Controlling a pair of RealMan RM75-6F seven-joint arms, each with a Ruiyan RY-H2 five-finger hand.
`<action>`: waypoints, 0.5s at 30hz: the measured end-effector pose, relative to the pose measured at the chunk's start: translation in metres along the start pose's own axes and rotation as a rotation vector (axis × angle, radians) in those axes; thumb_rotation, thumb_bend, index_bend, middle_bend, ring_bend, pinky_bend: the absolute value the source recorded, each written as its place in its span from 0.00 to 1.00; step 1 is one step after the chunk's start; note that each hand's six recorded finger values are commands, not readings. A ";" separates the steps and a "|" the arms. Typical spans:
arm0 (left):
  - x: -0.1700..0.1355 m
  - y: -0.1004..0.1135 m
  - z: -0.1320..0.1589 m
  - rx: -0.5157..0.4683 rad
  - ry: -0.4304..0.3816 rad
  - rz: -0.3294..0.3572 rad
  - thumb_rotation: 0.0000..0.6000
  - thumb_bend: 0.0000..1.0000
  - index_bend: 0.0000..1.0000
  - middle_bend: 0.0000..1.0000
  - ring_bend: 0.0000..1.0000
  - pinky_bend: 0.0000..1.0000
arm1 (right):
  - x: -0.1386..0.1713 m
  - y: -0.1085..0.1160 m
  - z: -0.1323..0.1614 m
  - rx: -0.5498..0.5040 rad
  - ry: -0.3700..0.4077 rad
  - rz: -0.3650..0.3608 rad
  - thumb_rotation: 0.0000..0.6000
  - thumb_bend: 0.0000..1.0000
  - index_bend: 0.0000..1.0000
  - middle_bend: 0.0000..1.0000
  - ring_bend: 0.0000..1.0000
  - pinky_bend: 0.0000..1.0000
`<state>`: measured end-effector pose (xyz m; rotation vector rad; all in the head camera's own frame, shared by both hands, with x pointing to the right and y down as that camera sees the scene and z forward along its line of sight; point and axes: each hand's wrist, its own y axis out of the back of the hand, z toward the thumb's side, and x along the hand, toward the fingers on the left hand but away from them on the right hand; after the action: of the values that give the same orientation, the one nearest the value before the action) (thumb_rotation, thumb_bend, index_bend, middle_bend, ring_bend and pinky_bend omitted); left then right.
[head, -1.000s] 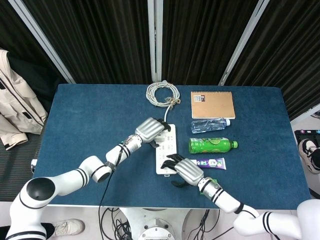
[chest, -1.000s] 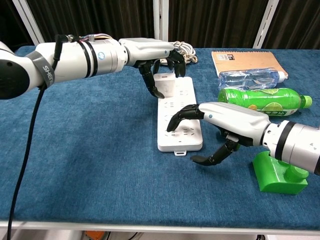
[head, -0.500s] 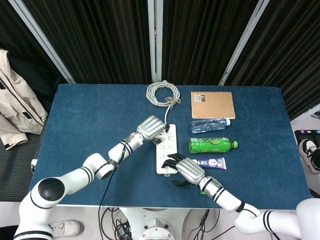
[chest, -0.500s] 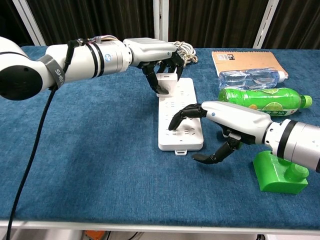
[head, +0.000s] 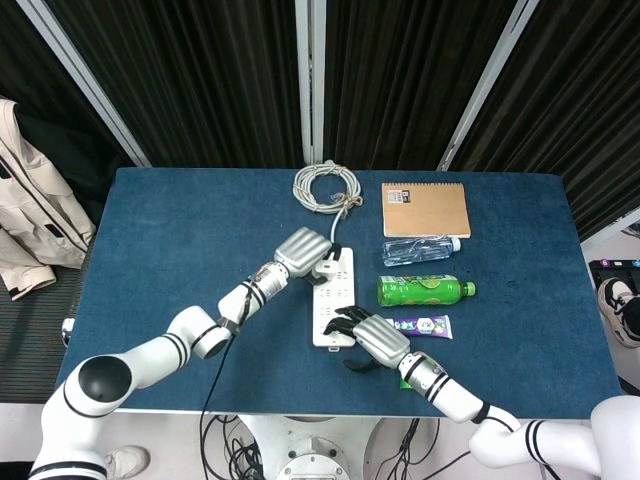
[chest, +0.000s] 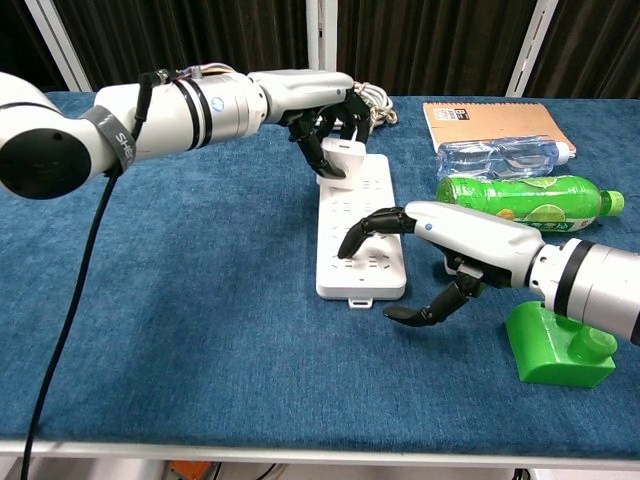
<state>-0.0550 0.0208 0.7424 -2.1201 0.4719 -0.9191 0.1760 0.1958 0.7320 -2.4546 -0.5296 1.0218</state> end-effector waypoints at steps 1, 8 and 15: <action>0.000 -0.001 -0.001 -0.010 0.003 0.002 1.00 0.40 0.71 0.77 0.67 0.76 | 0.000 0.000 0.000 0.000 0.000 -0.001 1.00 0.24 0.28 0.27 0.09 0.13; -0.003 -0.007 -0.008 -0.126 0.026 0.024 1.00 0.41 0.72 0.78 0.68 0.76 | 0.000 0.000 -0.001 -0.002 -0.004 -0.002 1.00 0.24 0.28 0.27 0.09 0.13; -0.008 -0.009 -0.016 -0.207 0.036 0.071 1.00 0.43 0.73 0.79 0.69 0.76 | -0.001 0.000 0.000 -0.014 -0.006 -0.002 1.00 0.24 0.27 0.25 0.09 0.13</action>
<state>-0.0720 0.0229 0.7529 -2.2592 0.6815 -0.9020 0.1759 0.1949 0.7323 -2.4636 -0.5432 1.0280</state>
